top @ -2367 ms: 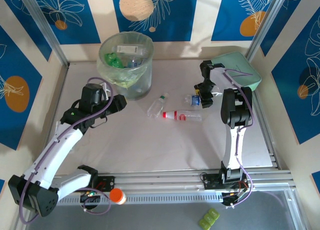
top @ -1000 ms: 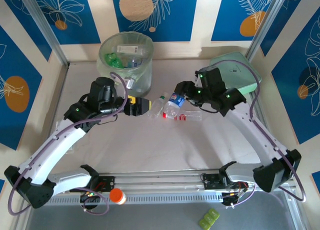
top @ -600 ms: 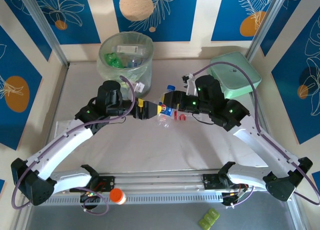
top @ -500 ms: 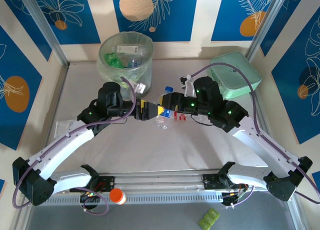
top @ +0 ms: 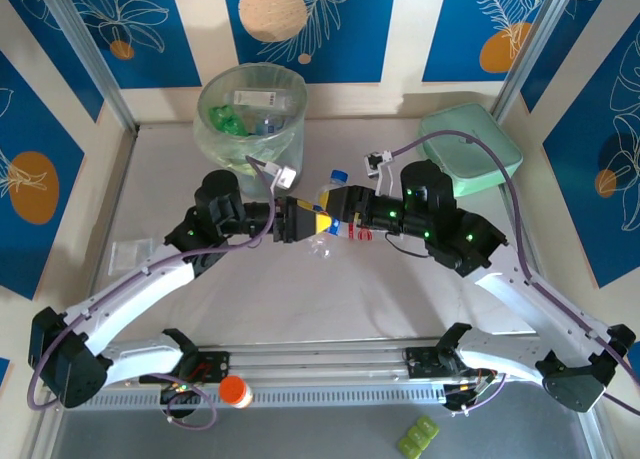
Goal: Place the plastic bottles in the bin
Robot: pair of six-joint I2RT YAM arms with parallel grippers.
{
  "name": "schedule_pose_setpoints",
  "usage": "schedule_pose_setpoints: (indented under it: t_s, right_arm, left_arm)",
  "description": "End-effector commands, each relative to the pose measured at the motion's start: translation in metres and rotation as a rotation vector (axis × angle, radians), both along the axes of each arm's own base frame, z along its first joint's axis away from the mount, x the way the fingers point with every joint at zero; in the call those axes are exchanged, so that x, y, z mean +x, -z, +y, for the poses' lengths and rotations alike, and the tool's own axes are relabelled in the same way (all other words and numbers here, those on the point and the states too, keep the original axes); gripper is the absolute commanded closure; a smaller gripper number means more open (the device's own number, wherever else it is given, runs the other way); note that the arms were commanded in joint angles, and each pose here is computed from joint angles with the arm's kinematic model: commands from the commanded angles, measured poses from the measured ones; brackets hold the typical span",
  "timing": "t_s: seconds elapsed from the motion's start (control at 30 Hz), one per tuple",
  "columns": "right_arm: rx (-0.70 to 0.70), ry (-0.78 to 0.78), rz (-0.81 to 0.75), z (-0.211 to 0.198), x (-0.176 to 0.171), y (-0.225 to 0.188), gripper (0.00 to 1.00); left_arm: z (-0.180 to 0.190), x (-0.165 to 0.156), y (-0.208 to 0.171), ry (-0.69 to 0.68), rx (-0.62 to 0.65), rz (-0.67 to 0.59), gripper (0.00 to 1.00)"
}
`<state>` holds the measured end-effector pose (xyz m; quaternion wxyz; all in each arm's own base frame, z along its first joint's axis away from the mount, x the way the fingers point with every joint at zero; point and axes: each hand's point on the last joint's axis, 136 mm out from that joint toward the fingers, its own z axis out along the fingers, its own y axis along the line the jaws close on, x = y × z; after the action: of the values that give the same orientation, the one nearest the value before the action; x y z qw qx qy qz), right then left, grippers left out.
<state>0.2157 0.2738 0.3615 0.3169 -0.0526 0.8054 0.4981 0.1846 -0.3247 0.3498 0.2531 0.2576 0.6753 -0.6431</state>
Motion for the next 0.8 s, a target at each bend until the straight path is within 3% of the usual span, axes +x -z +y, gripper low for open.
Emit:
schedule_pose_setpoints:
  t_s: [0.0,0.2,0.33,0.4,0.57,0.77]
  right_arm:
    - [0.015,0.000,-0.006,0.000,-0.001,0.000,0.44]
    - [0.020,0.010,-0.024,-0.002,0.001,-0.001,0.39]
    - [-0.012,0.029,-0.050,-0.007,0.004,-0.006,0.11]
    - [-0.038,0.069,-0.071,-0.016,0.006,-0.010,0.02]
    - [-0.077,0.195,-0.136,-0.055,0.006,-0.022,0.01]
    - [-0.100,0.337,-0.175,-0.105,0.004,-0.033,0.01]
  left_arm:
    - [-0.007,-0.014,-0.014,0.069,-0.017,-0.052,0.32]
    - [-0.006,-0.009,-0.018,0.028,0.006,-0.088,0.45]
    - [-0.003,-0.004,-0.022,-0.016,0.013,-0.106,0.50]
    - [0.002,0.002,-0.025,-0.063,0.036,-0.124,0.54]
    - [0.023,0.039,-0.034,-0.263,0.080,-0.111,0.60]
    - [0.073,0.113,-0.053,-0.596,0.179,0.002,0.63]
